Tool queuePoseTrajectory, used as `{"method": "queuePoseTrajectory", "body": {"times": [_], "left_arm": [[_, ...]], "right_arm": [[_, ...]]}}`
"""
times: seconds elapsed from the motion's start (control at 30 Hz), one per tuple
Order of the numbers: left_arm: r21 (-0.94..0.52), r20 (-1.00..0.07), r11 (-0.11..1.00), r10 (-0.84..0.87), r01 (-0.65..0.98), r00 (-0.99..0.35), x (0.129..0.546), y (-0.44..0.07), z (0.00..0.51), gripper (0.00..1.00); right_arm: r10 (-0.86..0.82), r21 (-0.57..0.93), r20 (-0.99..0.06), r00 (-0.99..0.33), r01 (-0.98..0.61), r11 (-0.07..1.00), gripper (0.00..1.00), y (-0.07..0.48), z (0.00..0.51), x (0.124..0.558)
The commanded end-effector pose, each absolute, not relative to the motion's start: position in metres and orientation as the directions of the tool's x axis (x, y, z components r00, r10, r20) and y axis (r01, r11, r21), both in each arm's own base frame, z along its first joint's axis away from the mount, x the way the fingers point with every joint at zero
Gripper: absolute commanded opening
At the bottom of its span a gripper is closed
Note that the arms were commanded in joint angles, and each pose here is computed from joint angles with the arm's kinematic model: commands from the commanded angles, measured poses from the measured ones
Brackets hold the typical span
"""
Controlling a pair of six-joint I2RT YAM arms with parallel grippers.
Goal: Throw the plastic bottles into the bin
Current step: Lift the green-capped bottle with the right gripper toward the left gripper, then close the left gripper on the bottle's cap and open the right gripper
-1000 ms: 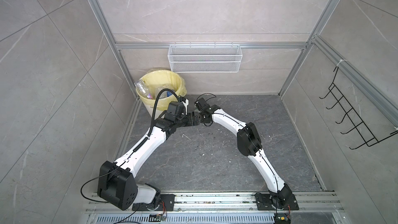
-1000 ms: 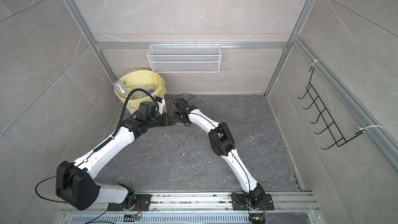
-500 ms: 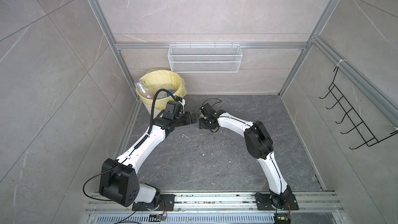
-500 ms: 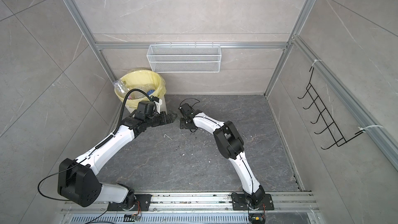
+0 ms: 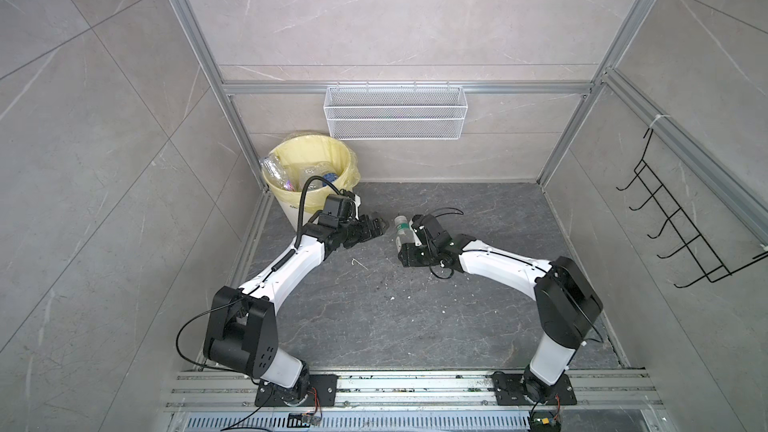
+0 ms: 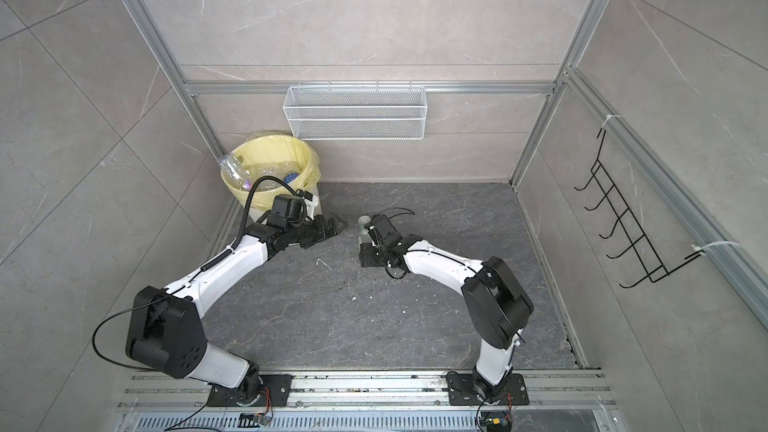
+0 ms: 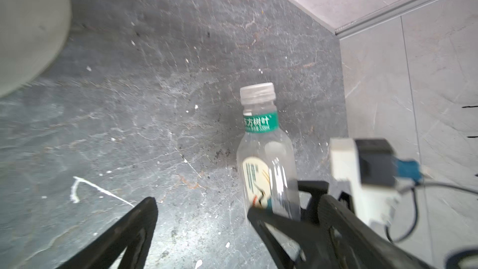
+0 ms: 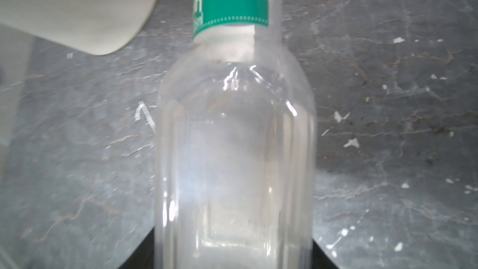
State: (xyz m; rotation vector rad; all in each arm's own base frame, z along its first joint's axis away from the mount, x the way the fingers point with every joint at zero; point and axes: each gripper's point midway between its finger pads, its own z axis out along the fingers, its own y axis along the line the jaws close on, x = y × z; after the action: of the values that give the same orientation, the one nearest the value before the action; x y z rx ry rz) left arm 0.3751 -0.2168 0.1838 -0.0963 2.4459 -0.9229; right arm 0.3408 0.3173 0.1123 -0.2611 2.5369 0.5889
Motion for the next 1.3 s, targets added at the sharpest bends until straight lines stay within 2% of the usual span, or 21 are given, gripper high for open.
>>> {"method": "queuePoseTrajectory", "body": {"times": [0.0, 0.27, 0.47, 0.73, 0.87, 1.0, 1.17, 1.27], "left_arm": [[-0.693, -0.421, 0.708, -0.244, 0.136, -0.874, 0.376, -0.23, 0.192, 1.0], [-0.723, -0.382, 0.678, -0.227, 0.136, -0.896, 0.374, -0.24, 0.187, 1.0], [-0.73, -0.364, 0.67, -0.213, 0.136, -0.907, 0.37, -0.246, 0.182, 0.94], [-0.737, -0.36, 0.661, -0.208, 0.141, -0.909, 0.37, -0.249, 0.183, 0.75], [-0.743, -0.357, 0.654, -0.204, 0.144, -0.912, 0.37, -0.251, 0.182, 0.59], [-0.739, -0.366, 0.656, -0.201, 0.153, -0.909, 0.37, -0.25, 0.184, 0.44], [-0.66, -0.454, 0.726, -0.18, 0.193, -0.873, 0.372, -0.236, 0.201, 0.42], [-0.591, -0.533, 0.783, -0.196, 0.196, -0.823, 0.375, -0.218, 0.222, 0.42]], "right_arm": [[-0.088, 0.393, -0.583, -0.807, -0.376, 0.839, 0.47, 0.332, 0.134, 0.328], [-0.083, 0.475, -0.615, -0.784, -0.452, 0.755, 0.46, 0.364, 0.16, 0.31], [-0.042, 0.525, -0.623, -0.781, -0.458, 0.717, 0.46, 0.378, 0.175, 0.315], [-0.018, 0.545, -0.639, -0.769, -0.469, 0.695, 0.47, 0.385, 0.192, 0.319], [-0.016, 0.548, -0.637, -0.771, -0.468, 0.693, 0.48, 0.388, 0.193, 0.321], [-0.021, 0.542, -0.641, -0.767, -0.472, 0.695, 0.56, 0.387, 0.195, 0.321], [-0.047, 0.504, -0.661, -0.749, -0.489, 0.712, 0.68, 0.375, 0.2, 0.315], [-0.052, 0.482, -0.685, -0.727, -0.506, 0.715, 0.85, 0.365, 0.211, 0.309]]}}
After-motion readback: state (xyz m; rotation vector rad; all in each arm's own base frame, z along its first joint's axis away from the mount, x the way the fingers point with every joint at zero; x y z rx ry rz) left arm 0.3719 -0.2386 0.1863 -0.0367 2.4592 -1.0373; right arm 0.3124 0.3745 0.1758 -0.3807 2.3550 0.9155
